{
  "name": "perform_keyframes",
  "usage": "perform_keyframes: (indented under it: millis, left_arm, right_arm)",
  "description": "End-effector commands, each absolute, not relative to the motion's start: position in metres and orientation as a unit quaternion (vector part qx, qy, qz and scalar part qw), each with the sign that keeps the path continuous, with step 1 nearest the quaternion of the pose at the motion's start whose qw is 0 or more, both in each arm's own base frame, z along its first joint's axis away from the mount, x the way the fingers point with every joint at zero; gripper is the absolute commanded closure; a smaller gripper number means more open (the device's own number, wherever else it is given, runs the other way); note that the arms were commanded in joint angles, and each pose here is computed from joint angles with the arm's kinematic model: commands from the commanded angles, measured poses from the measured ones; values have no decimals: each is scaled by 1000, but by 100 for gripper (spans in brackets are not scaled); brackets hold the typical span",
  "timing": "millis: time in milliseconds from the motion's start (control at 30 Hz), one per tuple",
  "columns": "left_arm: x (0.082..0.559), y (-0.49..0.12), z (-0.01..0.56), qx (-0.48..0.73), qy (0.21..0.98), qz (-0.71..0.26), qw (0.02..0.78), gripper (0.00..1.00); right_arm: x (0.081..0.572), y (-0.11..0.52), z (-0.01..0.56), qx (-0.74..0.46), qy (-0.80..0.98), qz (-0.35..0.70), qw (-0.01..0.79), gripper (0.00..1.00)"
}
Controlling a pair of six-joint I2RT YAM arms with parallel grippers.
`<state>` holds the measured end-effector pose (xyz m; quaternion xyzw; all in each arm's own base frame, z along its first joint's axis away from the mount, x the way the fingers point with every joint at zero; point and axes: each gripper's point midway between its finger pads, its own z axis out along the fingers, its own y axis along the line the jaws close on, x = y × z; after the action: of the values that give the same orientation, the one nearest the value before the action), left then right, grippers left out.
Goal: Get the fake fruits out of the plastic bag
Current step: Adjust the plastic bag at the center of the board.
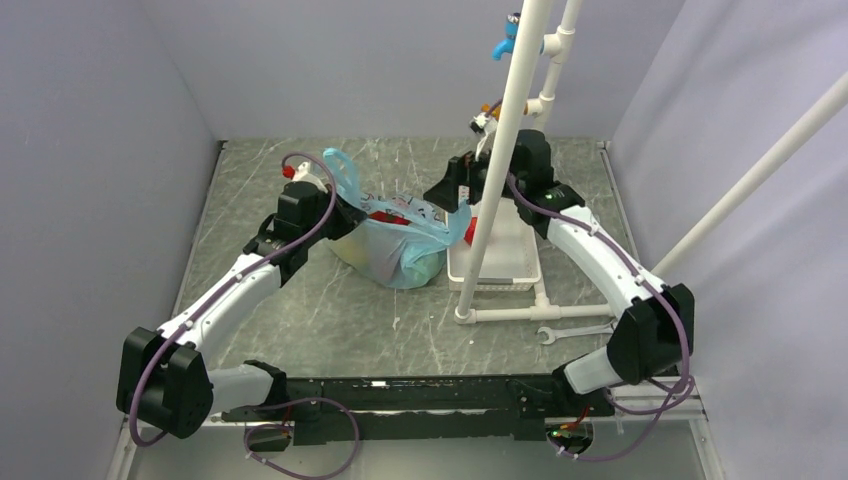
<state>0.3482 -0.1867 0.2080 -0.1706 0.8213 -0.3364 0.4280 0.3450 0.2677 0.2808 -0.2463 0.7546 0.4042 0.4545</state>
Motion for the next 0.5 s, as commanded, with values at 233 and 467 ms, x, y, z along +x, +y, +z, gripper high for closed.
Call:
perform_keyframes:
  millis: [233,467]
  left_arm:
    - [334,-196,219,-94,831,-346,425,100]
    - [331,-198,217,-82,836,-347,416,100]
  right_arm:
    - [380,320,266,-360,728,423,403,1]
    - [370,377,217,-417,750,349,376,11]
